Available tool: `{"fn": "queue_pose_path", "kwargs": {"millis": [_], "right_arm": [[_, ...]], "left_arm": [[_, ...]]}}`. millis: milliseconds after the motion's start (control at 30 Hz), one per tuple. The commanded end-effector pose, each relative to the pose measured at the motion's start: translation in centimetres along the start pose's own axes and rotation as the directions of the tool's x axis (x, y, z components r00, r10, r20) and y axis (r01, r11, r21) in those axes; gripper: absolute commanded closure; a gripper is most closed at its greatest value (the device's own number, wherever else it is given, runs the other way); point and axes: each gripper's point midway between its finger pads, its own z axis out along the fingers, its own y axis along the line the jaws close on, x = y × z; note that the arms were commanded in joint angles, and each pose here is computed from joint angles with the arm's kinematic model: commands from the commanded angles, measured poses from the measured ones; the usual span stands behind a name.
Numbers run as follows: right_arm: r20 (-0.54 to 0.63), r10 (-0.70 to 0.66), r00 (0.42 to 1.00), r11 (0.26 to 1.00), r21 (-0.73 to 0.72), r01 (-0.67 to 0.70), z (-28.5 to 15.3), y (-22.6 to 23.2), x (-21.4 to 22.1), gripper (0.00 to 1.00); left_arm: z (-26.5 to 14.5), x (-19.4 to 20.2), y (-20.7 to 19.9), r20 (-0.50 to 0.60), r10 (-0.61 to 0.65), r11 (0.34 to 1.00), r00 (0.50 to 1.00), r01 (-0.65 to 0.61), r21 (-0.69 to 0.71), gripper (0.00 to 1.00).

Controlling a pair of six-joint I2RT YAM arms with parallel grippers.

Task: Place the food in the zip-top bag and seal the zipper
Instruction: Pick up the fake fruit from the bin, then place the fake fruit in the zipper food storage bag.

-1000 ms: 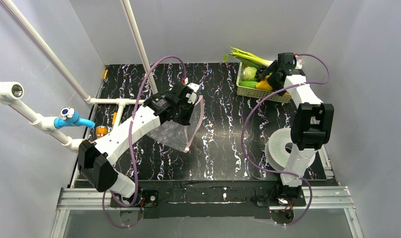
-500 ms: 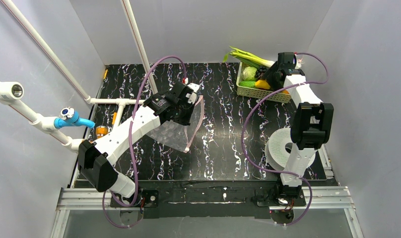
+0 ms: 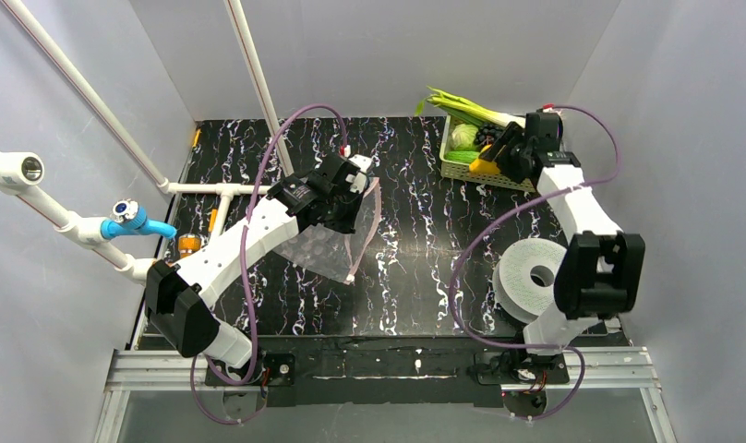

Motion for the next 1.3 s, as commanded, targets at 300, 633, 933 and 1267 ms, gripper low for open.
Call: {"fn": "queue_pose_path", "kwargs": {"millis": [300, 633, 933, 1267], "right_arm": [[-0.039, -0.425, 0.905, 0.732, -0.603, 0.318, -12.7, 12.2, 16.7, 0.99], [0.029, -0.568, 0.822, 0.349, -0.896, 0.273, -19.1, 19.7, 22.9, 0.99], [-0.017, -0.529, 0.848, 0.513, -0.803, 0.304, -14.7, 18.6, 23.2, 0.99], [-0.032, -0.506, 0.862, 0.571, -0.761, 0.307, -13.8, 18.1, 23.0, 0.88]], "left_arm": [[-0.5, -0.2, -0.3, 0.038, -0.010, 1.000, 0.999, 0.009, 0.027, 1.00], [-1.0, -0.5, -1.3, 0.066, -0.003, 0.996, 0.998, -0.002, 0.087, 1.00], [-3.0, -1.3, -3.2, 0.141, -0.001, 0.977, 0.990, -0.029, 0.213, 1.00], [-3.7, -1.5, -3.2, 0.176, -0.005, 0.976, 0.984, -0.033, 0.215, 1.00]]}}
